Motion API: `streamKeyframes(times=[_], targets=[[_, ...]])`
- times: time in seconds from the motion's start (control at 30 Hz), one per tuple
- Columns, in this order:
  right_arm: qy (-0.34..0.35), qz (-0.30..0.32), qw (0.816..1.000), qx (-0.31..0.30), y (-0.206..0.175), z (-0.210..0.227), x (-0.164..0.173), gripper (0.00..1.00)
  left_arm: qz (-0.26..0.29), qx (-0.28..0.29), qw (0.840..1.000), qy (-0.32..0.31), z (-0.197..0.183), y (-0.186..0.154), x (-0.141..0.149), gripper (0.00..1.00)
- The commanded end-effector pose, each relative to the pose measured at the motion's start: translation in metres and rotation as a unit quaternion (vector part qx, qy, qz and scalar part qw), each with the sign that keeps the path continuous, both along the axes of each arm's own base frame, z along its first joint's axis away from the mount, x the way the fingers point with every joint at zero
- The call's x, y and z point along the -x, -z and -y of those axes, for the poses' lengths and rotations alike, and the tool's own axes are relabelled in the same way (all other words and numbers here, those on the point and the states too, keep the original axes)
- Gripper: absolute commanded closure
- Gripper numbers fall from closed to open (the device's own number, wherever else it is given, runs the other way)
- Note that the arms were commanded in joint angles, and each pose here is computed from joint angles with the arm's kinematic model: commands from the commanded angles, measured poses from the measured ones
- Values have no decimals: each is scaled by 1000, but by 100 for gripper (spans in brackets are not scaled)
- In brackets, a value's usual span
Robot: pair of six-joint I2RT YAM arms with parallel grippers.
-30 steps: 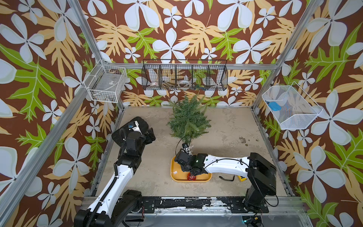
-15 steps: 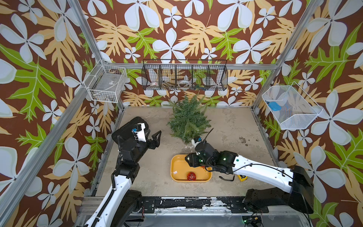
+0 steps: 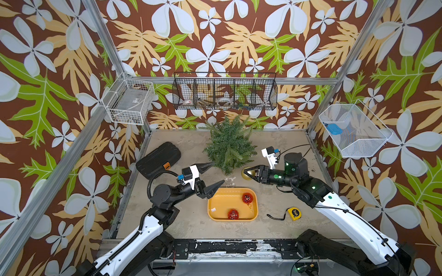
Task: Decorate the small christmas tree with ornaments
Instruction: Pick up an ornament from the container.
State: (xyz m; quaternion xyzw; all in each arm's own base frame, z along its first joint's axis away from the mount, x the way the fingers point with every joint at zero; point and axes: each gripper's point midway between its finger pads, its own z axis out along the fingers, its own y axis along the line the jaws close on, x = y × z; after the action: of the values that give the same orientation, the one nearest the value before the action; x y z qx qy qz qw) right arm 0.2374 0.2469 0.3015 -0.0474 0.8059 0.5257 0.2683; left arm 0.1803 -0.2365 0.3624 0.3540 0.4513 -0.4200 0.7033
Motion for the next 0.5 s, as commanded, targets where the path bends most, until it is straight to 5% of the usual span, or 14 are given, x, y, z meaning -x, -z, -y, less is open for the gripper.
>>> streamKeyframes(times=[0.0, 0.47], targets=[[-69, 10, 996, -61, -39, -5, 21, 42, 107, 8, 994, -9, 7, -12, 21, 14], [-158, 22, 979, -126, -97, -1, 74, 43, 183, 54, 982, 11, 68, -54, 34, 13]])
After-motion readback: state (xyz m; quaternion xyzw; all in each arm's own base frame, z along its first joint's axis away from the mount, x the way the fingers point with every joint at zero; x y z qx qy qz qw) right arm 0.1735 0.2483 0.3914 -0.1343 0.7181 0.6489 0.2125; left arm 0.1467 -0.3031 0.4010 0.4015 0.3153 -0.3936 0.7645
